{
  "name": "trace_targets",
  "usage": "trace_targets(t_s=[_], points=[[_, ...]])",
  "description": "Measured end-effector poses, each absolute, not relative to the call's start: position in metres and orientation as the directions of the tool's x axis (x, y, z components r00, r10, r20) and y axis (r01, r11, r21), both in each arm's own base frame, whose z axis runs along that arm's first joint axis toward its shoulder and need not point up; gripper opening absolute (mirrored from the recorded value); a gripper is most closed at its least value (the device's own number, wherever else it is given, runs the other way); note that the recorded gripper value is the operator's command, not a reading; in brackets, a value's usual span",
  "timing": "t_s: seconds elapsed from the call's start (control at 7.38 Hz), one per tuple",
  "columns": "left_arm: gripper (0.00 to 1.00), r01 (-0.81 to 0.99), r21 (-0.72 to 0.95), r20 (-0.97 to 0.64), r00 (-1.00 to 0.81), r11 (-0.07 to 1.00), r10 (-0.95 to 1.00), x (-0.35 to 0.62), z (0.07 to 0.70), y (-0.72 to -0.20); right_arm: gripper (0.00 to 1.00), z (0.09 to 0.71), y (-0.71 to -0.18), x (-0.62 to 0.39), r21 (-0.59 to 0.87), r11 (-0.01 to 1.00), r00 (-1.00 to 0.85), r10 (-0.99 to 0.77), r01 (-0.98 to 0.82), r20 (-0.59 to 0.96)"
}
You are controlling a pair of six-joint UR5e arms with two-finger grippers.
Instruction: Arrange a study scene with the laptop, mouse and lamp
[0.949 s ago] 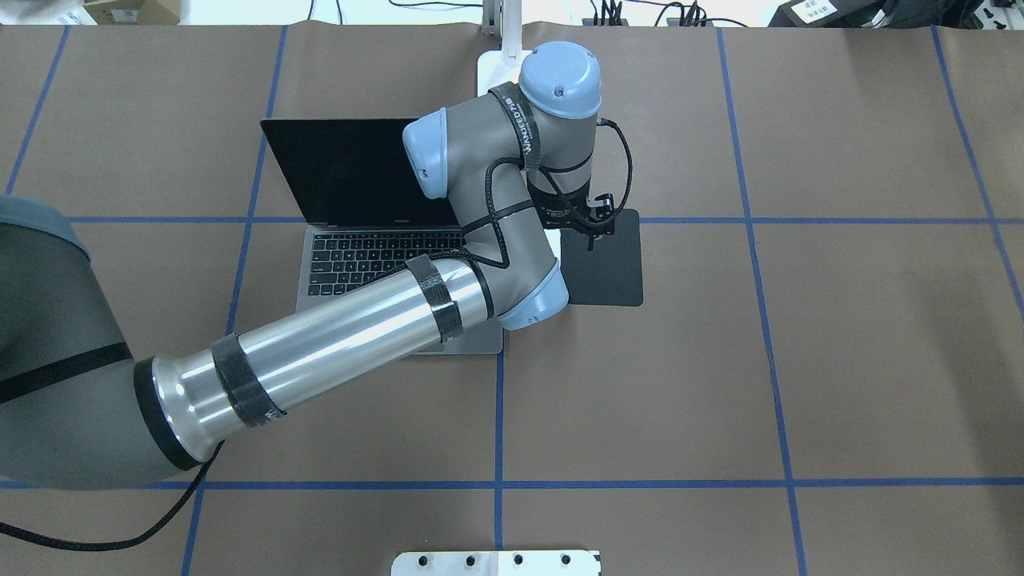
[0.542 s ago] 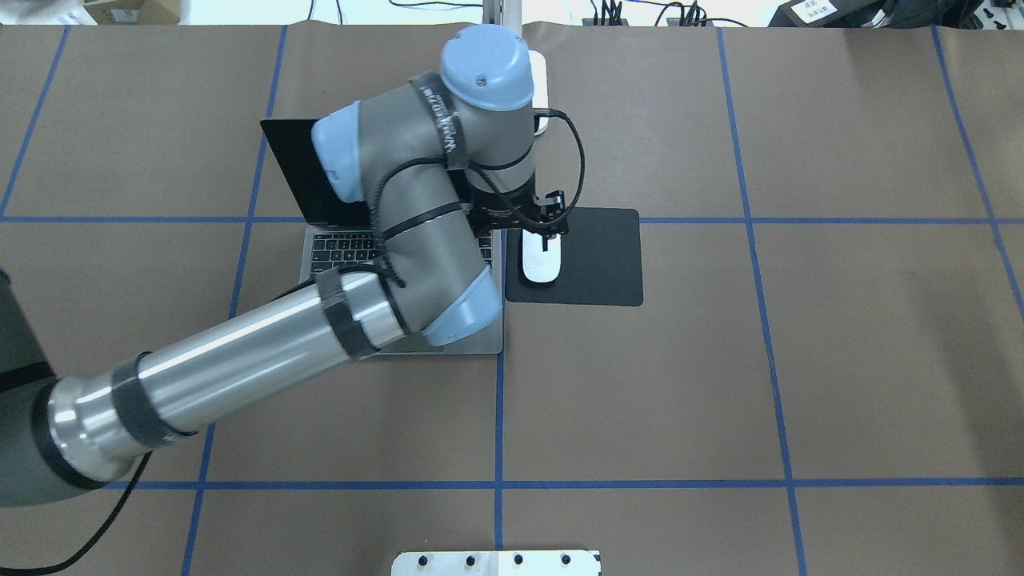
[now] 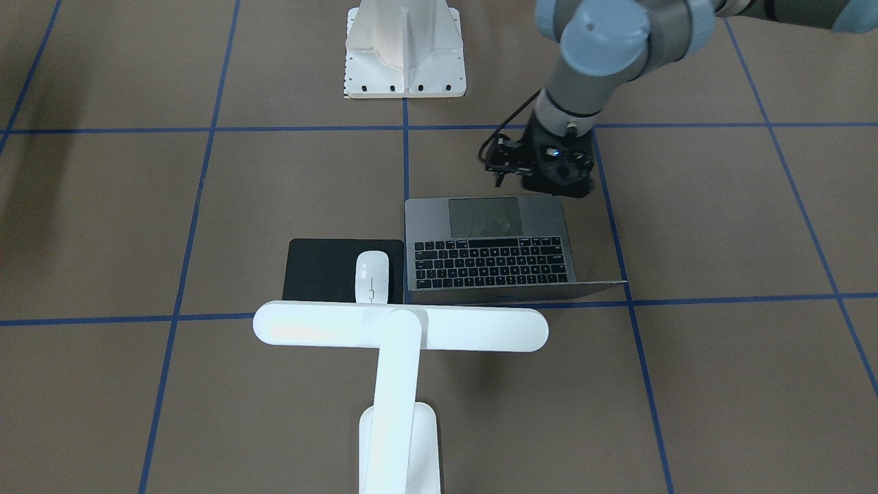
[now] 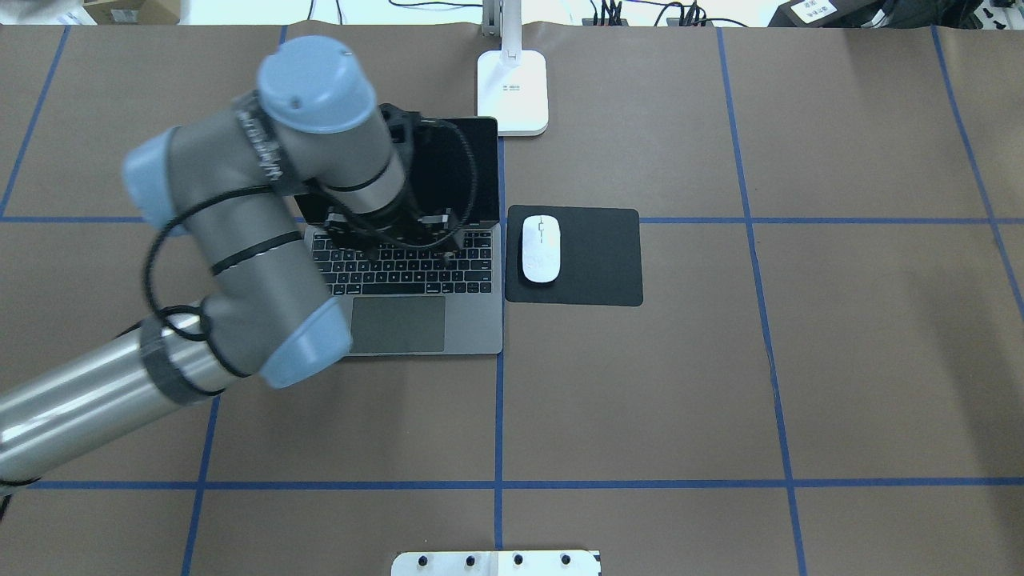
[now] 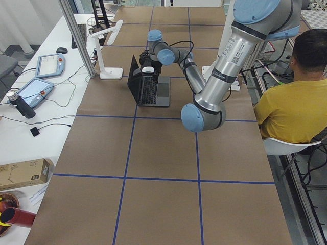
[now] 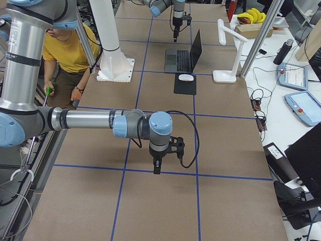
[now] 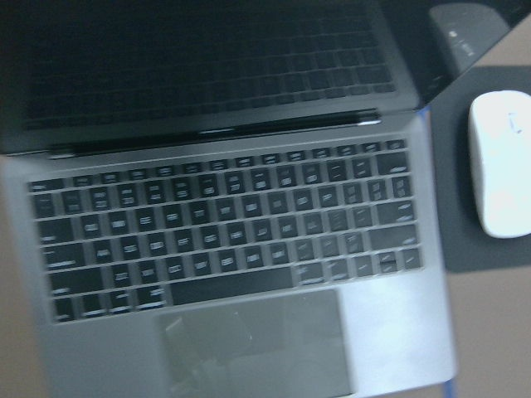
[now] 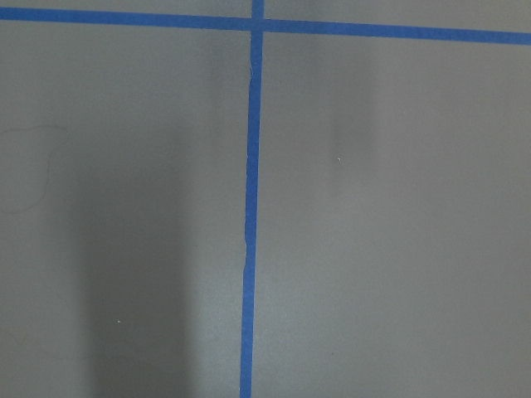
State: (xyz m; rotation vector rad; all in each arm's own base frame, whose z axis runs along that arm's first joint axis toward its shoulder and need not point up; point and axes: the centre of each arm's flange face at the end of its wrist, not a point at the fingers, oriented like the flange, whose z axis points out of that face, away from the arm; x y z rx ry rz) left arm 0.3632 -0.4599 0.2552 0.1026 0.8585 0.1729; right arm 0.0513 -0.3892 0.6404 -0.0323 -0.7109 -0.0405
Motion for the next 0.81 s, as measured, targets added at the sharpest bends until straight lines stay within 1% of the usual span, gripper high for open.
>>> trace_targets(t_s=[0.27,0.54,0.81], points=[[1.0,-0.153,0.231,-0.672,0.689,0.961,0.272,0.257,0.332,-0.457,1.0,0.64,-0.389,0.051,-0.015,0.999,0.758,-0.027,0.048,0.652],[1.0,-0.228,0.26,-0.643,0.684,0.938,0.344,0.139,0.416,-0.459,1.0,0.64,-0.389,0.051,-0.015,0.999,0.757,-0.026,0.048,0.653],[1.0,-0.247,0.24,-0.651,0.677,0.939,0.344,0.037,0.503,-0.431,1.0,0.639,-0.39,0.051,-0.013,0.999,0.757,-0.028,0.048,0.653]])
